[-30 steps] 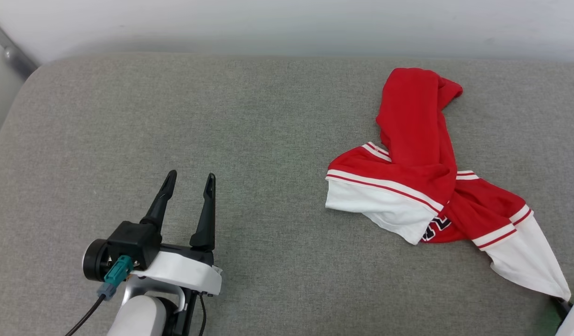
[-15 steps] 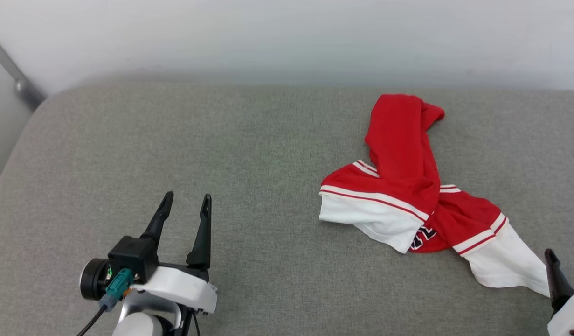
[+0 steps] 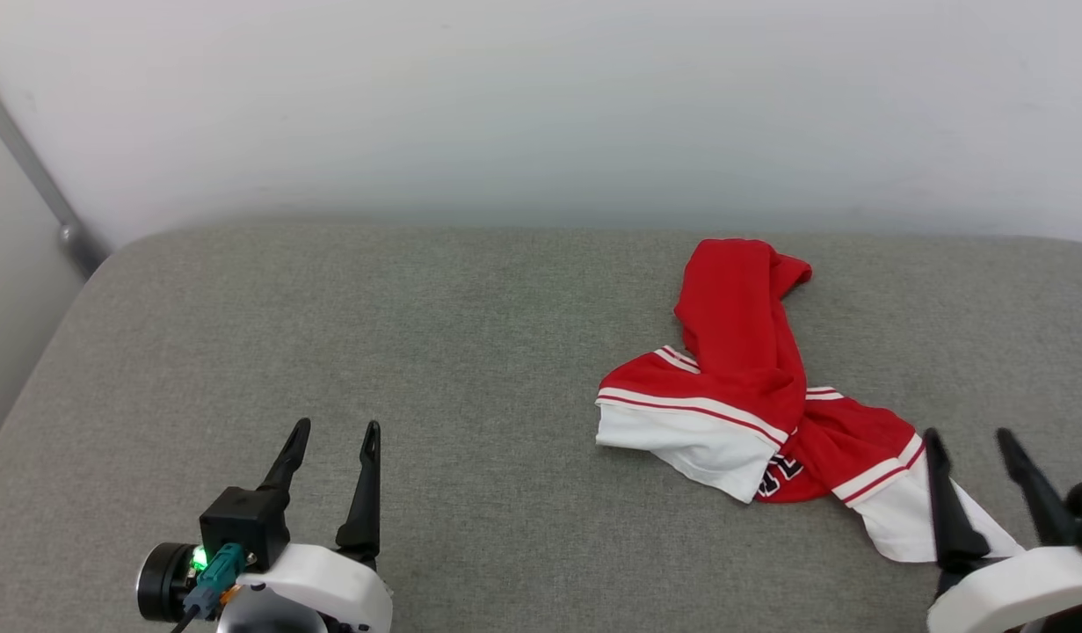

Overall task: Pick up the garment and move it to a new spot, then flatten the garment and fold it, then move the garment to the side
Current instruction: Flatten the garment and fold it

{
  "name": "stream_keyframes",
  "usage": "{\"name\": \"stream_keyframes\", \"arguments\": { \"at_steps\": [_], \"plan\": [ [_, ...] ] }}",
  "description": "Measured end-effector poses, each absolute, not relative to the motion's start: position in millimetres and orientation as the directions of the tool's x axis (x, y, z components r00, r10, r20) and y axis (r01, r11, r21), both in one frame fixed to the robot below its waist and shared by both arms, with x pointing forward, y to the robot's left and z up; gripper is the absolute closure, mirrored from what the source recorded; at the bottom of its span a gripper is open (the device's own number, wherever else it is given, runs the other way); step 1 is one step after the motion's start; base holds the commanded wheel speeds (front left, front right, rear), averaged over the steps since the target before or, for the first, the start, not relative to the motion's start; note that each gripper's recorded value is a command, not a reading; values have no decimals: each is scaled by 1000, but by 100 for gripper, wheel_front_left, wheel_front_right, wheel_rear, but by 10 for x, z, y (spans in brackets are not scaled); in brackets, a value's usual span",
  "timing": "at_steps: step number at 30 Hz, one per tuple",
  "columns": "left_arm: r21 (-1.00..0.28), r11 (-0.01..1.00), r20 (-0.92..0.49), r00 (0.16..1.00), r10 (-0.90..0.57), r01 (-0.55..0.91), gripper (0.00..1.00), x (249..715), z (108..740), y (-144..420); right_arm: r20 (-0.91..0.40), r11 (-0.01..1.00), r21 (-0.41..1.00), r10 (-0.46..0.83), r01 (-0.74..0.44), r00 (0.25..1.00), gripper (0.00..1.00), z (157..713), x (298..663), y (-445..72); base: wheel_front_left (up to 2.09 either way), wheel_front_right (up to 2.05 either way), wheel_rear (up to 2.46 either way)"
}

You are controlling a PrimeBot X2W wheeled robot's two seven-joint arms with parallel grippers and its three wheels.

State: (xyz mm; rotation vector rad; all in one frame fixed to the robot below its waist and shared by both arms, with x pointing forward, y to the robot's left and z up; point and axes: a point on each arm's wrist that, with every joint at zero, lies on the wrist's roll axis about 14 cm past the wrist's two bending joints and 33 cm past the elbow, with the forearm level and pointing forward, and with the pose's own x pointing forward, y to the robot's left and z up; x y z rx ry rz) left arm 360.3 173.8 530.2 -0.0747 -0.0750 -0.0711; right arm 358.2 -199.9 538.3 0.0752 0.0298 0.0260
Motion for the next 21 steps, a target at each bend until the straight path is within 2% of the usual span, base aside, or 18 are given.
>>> {"name": "stream_keyframes", "arguments": {
  "at_steps": [11,16,21],
  "plan": [
    [-68,992,41,994,-105,108,0,3641,5252,1629,-9,993,97,67,-66,998,0,5380,3374,-1842,0,0,0],
    [-77,973,36,975,-217,219,0,3810,5310,1298,-12,995,86,58,-57,998,0,5389,3343,-1860,0,0,0],
    [-94,913,18,918,-396,396,0,4018,5396,749,-23,995,86,44,-42,999,0,5377,3362,-1897,0,0,0]
  ]
}}
